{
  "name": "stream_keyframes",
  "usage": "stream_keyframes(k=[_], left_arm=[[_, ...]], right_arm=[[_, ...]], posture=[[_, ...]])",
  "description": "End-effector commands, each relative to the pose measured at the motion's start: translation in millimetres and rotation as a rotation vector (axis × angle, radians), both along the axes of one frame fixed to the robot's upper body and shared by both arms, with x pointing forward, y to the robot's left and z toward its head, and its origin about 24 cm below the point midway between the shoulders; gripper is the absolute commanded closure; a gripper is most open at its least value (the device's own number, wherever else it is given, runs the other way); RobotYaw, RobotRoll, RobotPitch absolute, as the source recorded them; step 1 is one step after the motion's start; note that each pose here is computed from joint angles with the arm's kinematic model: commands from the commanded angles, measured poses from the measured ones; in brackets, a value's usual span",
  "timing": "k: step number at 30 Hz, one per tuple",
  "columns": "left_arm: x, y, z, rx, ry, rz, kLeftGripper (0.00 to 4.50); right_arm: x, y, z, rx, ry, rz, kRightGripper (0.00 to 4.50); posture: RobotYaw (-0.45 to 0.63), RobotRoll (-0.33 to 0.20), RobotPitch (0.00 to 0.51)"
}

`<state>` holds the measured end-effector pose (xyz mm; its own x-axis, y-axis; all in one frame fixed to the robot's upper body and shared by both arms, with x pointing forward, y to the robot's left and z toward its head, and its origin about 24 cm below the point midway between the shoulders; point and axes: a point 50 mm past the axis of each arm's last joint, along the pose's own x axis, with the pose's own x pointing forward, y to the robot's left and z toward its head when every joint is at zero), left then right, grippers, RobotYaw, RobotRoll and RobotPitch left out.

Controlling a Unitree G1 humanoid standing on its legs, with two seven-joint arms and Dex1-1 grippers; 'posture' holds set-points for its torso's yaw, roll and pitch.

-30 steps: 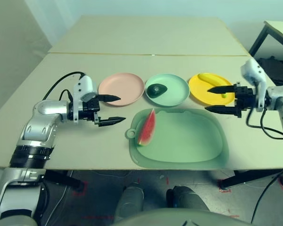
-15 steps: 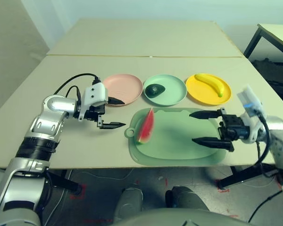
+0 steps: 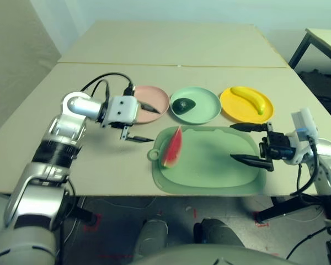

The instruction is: Place the fruits into color-matched plates.

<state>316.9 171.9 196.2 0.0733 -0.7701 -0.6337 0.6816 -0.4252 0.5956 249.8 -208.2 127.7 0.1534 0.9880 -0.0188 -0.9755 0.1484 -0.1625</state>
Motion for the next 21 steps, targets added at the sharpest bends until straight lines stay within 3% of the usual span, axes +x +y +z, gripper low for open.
stream_keyframes(k=[1, 8, 21], left_arm=[[-3.2, -13, -3, 0.135, -0.005, -0.112, 0.0], [-6.8, -20, -14, 0.273, -0.005, -0.233, 0.0], [-6.2, -31, -48, 0.239, 0.045, -0.216, 0.0]], right_arm=[[0.3, -2, -1, -0.017, -0.001, 0.0, 0.01], [-0.7, 0, -3, -0.013, -0.009, -0.005, 0.01], [-4.8, 5, -8, 0.0, 0.004, -0.031, 0.01]], posture=[[0.05, 0.0, 0.057], [0.02, 0.0, 0.054], [0.0, 0.0, 0.041]])
